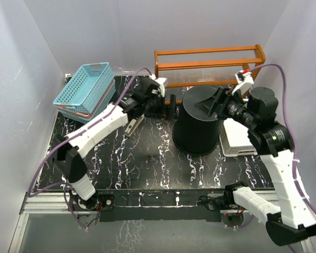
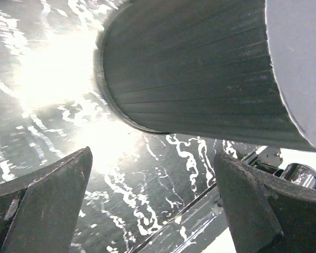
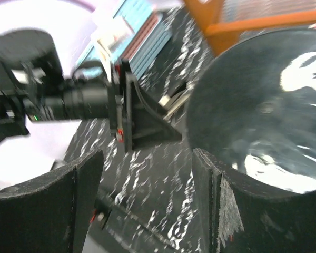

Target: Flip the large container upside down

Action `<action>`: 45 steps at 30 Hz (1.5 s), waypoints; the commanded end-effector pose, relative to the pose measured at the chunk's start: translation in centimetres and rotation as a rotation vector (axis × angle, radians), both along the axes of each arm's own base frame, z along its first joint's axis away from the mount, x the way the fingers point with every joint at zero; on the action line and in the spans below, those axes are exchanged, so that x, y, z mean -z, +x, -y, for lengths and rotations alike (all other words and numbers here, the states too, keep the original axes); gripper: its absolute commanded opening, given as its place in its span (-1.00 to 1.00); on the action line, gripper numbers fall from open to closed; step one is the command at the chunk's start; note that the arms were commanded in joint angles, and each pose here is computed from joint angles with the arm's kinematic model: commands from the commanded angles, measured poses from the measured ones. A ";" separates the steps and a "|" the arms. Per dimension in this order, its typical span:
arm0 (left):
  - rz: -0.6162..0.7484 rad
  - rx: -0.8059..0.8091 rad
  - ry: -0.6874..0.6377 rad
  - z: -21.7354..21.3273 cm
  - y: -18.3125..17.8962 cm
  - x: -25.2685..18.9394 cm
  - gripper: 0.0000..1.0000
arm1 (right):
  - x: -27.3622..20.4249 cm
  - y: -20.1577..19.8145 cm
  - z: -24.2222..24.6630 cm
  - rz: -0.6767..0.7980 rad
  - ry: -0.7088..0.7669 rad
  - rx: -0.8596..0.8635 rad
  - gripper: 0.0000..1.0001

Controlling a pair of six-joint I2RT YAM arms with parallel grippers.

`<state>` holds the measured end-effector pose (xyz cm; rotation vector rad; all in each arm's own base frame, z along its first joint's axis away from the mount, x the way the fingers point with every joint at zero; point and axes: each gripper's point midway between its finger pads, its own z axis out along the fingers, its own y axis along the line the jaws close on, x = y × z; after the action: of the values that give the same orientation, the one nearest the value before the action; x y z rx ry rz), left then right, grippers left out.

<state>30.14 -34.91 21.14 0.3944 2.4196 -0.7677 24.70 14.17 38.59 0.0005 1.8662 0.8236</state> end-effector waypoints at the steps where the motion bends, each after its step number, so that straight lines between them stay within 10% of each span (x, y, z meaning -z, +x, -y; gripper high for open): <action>1: 0.129 -0.146 0.042 -8.6 1.4 -6.6 0.97 | -2.4 -1.9 -5.0 0.060 0.086 -0.309 0.33; 13: 0.155 -0.488 0.124 -21.5 1.3 -7.4 0.97 | 8.2 -4.7 -17.0 -0.120 -0.265 -0.425 0.42; 23: -0.043 -0.344 0.189 -20.2 -1.3 1.1 0.97 | 14.5 1.5 -8.5 -0.163 -0.597 0.071 0.57; 45: -0.185 -0.388 0.198 -18.9 -0.5 11.1 0.97 | 12.6 1.1 -7.6 -0.162 -0.459 0.104 0.62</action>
<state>29.79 -16.74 10.03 -0.0143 2.6734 -0.4560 25.78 21.14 23.97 -0.1753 2.2164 0.2059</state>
